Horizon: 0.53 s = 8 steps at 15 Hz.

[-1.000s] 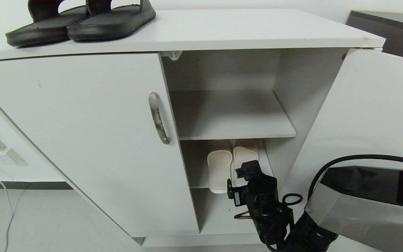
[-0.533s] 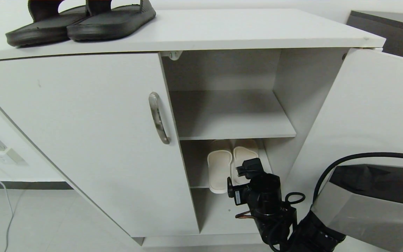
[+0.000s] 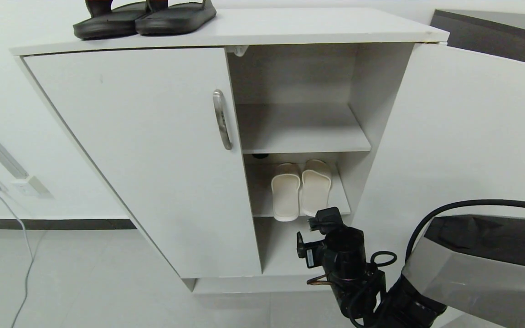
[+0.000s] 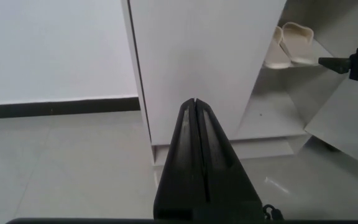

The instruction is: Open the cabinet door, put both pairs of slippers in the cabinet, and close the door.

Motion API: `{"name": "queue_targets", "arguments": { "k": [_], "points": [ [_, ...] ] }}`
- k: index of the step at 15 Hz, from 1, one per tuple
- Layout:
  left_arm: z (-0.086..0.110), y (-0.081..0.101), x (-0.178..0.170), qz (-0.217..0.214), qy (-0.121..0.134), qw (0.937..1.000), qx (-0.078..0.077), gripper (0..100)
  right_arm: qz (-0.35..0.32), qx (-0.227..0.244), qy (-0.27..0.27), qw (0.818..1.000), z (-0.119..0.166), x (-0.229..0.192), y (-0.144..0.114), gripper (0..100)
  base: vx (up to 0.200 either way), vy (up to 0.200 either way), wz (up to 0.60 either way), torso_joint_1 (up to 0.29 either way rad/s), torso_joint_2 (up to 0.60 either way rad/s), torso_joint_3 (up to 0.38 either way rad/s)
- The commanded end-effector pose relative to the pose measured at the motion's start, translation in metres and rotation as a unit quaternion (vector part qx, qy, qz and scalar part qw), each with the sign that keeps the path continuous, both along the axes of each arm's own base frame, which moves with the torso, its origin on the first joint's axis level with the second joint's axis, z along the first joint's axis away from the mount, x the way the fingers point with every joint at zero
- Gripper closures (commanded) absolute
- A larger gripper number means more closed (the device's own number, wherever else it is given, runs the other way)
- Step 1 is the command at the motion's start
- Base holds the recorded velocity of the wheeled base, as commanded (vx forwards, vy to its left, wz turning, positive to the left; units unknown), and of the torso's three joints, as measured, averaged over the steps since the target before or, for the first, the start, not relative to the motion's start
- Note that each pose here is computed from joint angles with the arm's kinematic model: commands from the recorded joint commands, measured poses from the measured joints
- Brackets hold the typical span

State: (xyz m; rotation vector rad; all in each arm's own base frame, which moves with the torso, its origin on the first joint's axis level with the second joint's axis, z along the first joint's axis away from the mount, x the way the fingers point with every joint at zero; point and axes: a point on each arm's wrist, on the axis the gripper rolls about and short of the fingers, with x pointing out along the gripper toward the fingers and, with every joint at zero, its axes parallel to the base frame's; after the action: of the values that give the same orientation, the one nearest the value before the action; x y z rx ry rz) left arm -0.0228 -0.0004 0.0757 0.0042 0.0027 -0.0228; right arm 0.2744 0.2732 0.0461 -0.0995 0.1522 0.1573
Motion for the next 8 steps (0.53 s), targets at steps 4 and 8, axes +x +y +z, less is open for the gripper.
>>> {"name": "queue_targets", "arguments": {
  "k": [4,8],
  "points": [
    [0.0000,0.0000,0.0001,0.000,0.001,1.0000,-0.001,100,-0.001,-0.001,0.003,1.000,-0.0050,0.0008,0.0002,0,0.000,0.000,0.00,0.000,0.00,0.000],
    [0.0000,0.0000,0.0001,-0.001,0.001,1.0000,0.000,100,-0.002,0.000,0.002,1.000,-0.0044,0.0008,0.0002,0,0.000,0.000,0.00,0.000,0.00,0.000]
  ]
}}
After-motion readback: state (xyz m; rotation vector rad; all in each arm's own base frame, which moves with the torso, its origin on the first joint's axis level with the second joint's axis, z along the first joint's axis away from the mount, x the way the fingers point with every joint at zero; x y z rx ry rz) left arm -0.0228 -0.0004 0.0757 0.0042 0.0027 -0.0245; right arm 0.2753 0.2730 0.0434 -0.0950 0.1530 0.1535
